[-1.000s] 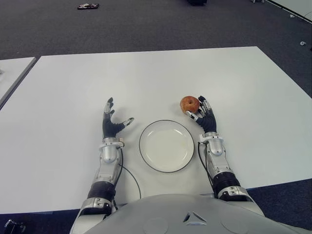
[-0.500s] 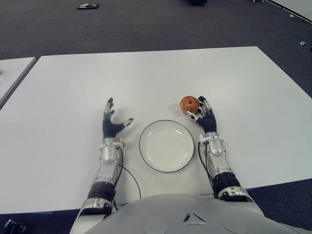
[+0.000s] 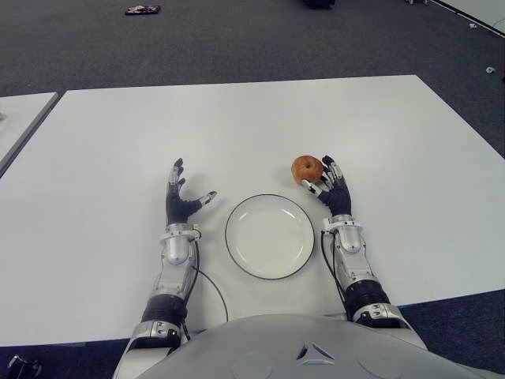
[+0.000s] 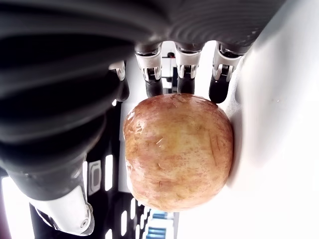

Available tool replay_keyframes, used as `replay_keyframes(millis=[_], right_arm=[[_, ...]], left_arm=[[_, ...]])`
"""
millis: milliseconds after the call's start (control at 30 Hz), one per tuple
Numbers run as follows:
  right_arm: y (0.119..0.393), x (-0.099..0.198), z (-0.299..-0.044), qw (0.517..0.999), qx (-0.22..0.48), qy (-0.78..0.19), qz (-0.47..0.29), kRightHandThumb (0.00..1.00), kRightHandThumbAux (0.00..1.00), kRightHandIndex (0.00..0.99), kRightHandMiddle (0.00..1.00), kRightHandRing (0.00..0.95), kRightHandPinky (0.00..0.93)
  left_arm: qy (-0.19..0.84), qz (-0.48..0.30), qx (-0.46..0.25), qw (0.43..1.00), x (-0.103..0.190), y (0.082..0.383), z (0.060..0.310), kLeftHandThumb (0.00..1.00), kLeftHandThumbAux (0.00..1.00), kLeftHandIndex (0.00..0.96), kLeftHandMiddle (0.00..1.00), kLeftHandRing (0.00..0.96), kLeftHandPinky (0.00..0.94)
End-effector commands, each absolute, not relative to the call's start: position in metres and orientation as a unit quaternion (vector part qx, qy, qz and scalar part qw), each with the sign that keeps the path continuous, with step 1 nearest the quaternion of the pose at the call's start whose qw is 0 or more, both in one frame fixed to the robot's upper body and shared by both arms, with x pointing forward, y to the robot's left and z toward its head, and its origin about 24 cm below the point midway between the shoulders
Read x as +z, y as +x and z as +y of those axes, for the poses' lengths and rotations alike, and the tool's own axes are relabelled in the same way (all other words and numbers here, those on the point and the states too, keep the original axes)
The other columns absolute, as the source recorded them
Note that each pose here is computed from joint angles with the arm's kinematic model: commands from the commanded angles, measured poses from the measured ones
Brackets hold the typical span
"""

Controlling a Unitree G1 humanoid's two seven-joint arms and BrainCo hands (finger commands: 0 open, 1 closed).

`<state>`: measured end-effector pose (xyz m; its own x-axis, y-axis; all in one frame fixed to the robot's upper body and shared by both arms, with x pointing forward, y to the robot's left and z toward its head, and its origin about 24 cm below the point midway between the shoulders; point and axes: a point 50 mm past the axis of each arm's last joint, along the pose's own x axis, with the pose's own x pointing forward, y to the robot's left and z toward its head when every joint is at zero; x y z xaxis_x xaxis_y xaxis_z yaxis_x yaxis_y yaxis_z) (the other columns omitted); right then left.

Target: Put the apples into the plate.

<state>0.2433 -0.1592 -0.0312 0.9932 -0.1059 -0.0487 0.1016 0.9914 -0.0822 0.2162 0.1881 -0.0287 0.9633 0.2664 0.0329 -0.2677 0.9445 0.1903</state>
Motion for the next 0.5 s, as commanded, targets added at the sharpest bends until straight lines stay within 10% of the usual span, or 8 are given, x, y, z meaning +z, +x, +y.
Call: replay_keyframes(millis=[33,500], right_arm=[[0.226,-0.047,-0.167,0.991,-0.096,-0.057,0.067,0.199,0.735,0.0,0.032,0.051,0.081],[0.24,-0.035,-0.168,0.988,-0.131,-0.077,0.024,0.202,0.702,0.0,0.007,0.023,0.058]], left_arm=[[0.099,0.003,0.128,0.987,-0.03,0.215,0.187,0.0,0.514,0.0,0.0,0.0,0.0],[0.099,0.005,0.129,0.987,-0.031,0.215,0.187,0.0,0.515,0.0,0.0,0.0,0.0]])
